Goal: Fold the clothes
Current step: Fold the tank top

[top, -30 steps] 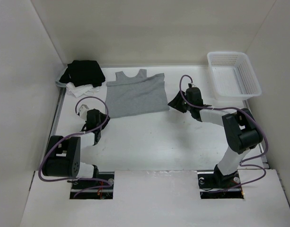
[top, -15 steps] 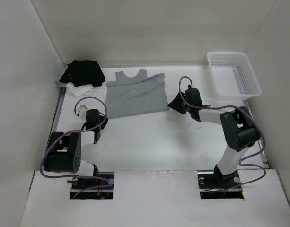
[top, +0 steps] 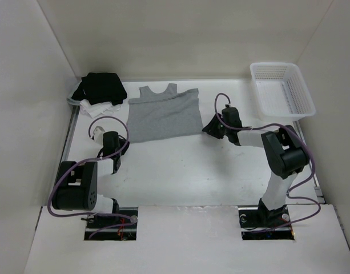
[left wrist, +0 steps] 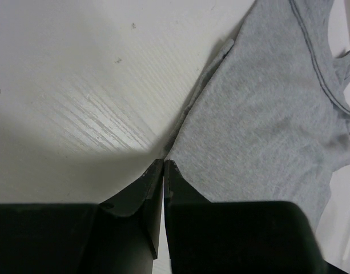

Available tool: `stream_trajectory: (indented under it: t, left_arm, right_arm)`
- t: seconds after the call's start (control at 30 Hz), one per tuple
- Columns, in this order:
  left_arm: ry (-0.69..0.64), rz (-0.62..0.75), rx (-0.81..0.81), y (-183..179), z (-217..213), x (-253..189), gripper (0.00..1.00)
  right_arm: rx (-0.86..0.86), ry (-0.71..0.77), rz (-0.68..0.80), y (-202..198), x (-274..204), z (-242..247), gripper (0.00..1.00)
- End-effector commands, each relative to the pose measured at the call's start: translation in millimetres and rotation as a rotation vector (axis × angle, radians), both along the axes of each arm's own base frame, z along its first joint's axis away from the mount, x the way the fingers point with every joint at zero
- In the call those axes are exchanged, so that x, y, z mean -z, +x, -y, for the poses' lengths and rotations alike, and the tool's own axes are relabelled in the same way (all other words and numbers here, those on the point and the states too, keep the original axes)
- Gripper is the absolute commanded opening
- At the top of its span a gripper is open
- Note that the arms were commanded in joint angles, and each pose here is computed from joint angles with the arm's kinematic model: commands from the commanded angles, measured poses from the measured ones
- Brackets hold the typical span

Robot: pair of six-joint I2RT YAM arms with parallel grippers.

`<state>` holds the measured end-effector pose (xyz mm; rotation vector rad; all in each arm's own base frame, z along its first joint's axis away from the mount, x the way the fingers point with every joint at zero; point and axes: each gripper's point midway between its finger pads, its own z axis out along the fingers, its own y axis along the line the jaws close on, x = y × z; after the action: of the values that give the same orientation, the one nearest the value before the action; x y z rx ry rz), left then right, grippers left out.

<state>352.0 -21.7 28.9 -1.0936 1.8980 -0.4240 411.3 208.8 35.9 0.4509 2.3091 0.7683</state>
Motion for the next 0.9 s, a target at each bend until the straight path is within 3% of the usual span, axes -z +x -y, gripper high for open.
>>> stream_trajectory:
  t: [0.0, 0.23, 0.4, 0.6, 0.73, 0.87]
  left_arm:
    - [0.009, 0.124, -0.014, 11.8, -4.1, -32.6, 0.02]
    - [0.007, 0.129, -0.010, 10.1, -3.1, -33.7, 0.02]
    - [0.004, 0.129, -0.008, 10.1, -2.5, -33.0, 0.02]
    - [0.000, 0.149, -0.008, 12.5, -1.8, -39.8, 0.02]
    - [-0.010, 0.206, 0.008, 14.7, 3.4, -59.5, 0.00]
    - [-0.017, 0.345, 0.060, 5.8, 19.3, -121.0, 0.00]
  right_arm:
    - [-0.003, 0.024, 0.014, 11.8, -5.2, -8.3, 0.39]
    - [-0.008, 0.041, 0.004, 13.7, -2.9, -13.5, 0.31]
    - [-0.025, 0.059, -0.007, 12.6, -2.7, -17.9, 0.32]
    - [-0.020, 0.072, -0.001, 14.1, -4.0, -18.5, 0.12]
    - [0.008, 0.108, 0.112, 15.1, -37.0, -14.7, 0.05]
    - [0.006, 0.103, 0.258, -10.4, -96.3, -6.5, 0.04]
